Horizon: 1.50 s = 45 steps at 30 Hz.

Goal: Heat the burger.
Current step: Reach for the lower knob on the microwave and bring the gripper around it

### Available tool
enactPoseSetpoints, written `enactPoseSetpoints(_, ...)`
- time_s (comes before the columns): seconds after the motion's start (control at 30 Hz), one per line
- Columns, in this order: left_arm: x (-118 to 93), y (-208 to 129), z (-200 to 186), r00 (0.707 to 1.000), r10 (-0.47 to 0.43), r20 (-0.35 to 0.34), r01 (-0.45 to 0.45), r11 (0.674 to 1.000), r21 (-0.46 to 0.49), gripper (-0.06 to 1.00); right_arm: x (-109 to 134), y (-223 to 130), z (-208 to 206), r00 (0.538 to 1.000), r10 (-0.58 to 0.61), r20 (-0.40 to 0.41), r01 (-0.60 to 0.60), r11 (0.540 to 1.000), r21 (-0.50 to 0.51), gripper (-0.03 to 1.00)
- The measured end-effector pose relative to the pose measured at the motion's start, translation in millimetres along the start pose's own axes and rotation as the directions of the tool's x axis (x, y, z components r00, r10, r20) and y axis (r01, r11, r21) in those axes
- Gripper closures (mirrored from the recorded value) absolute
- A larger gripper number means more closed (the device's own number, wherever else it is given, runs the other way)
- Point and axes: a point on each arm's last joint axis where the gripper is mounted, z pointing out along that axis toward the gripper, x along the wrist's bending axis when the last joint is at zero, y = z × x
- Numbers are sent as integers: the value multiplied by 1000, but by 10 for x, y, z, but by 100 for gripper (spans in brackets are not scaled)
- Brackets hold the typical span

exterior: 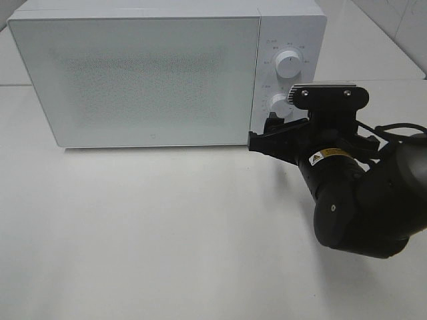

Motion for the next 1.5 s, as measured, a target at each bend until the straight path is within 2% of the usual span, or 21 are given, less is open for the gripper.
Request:
enactPoseSetpoints(0.17, 1, 0, 0, 1000, 0, -1, 0, 1000, 0, -3, 2, -22, 104, 1000, -2, 10, 2, 1000, -2, 20)
enactPoseSetpoints(0.6, 1, 0, 0, 1000, 0, -1, 0, 1000, 0, -3, 123, 48, 295, 999, -4, -35, 2, 999, -48, 20)
enactPoseSetpoints(0.9, 1, 0, 0, 1000, 0, -1, 0, 1000, 0, -3, 57, 156, 460, 1000, 5, -29, -8, 996, -89, 20)
enactPoseSetpoints(1.5, 1, 0, 0, 1000, 0, -1, 0, 1000, 0, -3, 77, -34, 605, 999, -21, -27, 20, 998, -52, 20)
